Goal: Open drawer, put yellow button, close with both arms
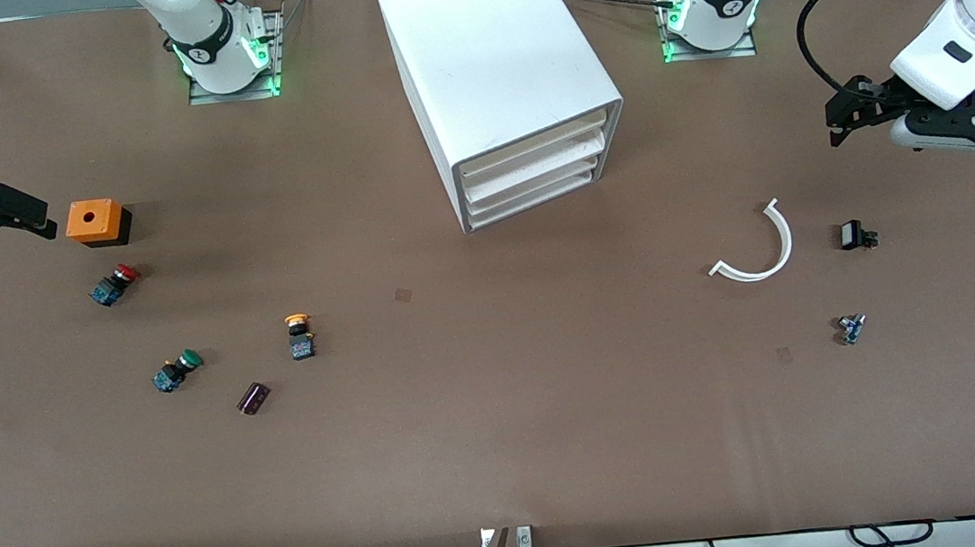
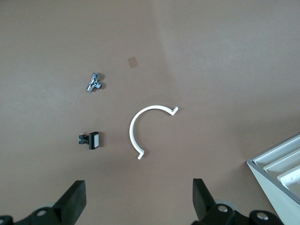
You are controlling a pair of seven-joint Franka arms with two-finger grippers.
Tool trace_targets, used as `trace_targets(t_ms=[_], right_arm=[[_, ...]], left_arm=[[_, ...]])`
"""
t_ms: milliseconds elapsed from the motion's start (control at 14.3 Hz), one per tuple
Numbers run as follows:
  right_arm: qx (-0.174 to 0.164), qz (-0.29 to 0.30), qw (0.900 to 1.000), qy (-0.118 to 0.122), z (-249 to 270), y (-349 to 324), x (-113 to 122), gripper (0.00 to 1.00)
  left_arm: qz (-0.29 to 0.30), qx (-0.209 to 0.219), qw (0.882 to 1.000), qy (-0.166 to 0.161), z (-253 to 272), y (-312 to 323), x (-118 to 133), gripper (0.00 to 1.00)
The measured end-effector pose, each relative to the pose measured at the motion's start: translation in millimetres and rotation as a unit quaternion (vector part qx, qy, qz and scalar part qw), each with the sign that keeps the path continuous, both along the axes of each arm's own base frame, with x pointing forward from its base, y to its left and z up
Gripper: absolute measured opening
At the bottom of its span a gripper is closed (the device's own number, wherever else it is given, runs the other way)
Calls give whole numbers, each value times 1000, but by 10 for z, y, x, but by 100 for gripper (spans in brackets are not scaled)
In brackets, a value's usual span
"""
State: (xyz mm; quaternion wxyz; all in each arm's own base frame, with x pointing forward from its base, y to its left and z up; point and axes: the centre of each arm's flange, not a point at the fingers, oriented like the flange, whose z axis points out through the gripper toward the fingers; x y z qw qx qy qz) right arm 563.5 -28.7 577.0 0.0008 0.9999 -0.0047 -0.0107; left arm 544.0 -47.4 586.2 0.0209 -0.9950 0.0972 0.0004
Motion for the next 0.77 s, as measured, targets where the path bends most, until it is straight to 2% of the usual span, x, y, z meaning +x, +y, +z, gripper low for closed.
trace_targets(t_ms=[140,279,488,767], right_arm=[[0,0,1000,5,-62,-1,26,100],[0,0,1000,12,-136,-2,57,100],[1,1,1000,23,-273,10,114,100],[1,30,999,46,-577,332,235,100]], left_arm=[[0,0,1000,-1,12,-1,1,100],[-1,1,1000,11,7,-12,-23,100],[-7,2,997,76,-41,-101,-106,100],[-23,-57,982,181,-214,-392,-259,100]])
